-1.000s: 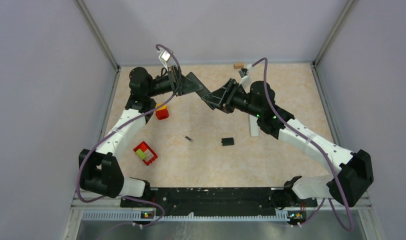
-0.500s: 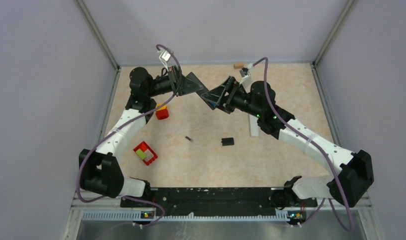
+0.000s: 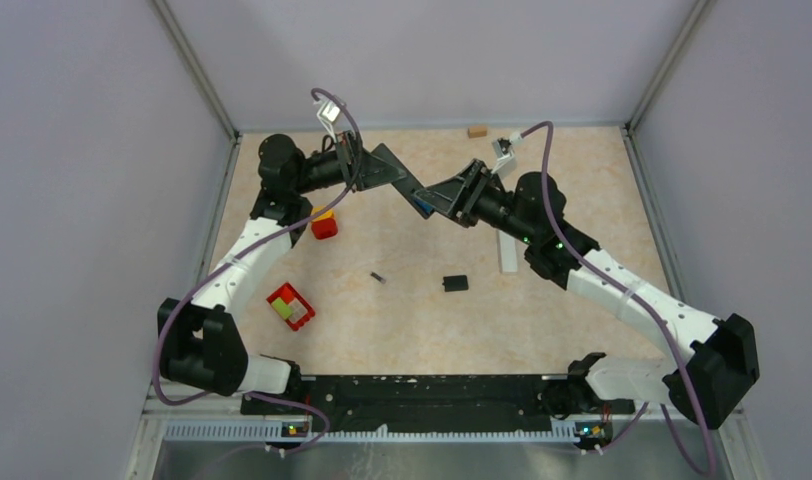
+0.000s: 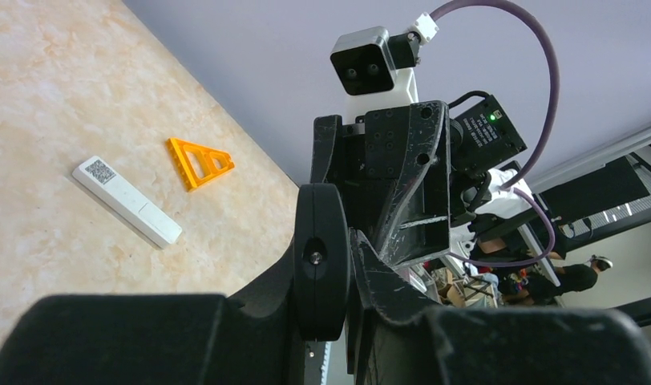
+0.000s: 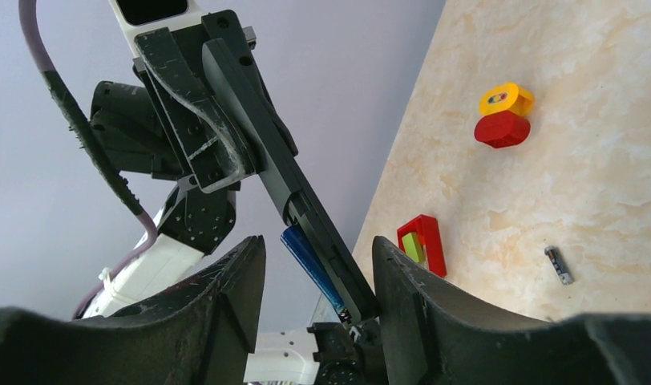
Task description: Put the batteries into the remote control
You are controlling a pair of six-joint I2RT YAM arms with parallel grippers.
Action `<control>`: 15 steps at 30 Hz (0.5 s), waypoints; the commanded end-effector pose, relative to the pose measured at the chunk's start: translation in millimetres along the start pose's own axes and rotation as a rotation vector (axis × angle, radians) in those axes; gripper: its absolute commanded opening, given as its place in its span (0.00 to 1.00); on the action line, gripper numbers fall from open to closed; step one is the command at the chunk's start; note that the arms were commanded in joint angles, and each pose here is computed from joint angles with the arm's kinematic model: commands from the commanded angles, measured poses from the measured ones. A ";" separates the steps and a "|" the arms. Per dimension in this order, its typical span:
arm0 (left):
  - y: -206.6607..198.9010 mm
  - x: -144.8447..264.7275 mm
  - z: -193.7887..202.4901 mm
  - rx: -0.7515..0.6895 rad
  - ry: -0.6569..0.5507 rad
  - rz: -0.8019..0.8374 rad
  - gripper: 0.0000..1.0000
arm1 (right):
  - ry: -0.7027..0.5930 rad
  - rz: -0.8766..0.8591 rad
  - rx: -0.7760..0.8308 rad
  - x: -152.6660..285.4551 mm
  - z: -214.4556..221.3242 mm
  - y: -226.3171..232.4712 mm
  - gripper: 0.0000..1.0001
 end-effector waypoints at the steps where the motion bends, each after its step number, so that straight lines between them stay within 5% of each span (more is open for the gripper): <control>1: -14.6 2.0 -8.4 -0.076 -0.034 0.027 0.00 | -0.045 -0.101 0.044 3.7 -12.1 20.9 0.51; 15: -14.9 1.4 -10.8 -0.064 -0.069 0.026 0.00 | -0.107 -0.138 0.046 13.2 -14.0 20.9 0.44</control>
Point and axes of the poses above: each gripper's point midway between its finger pads, its own x axis back along the fingers, its own y axis along the line the jaws close on, z = x × y, the point moved 5 cm from there along x, back along the fingers, and after that the axes turned 1 degree about x, right-handed, at the moved point
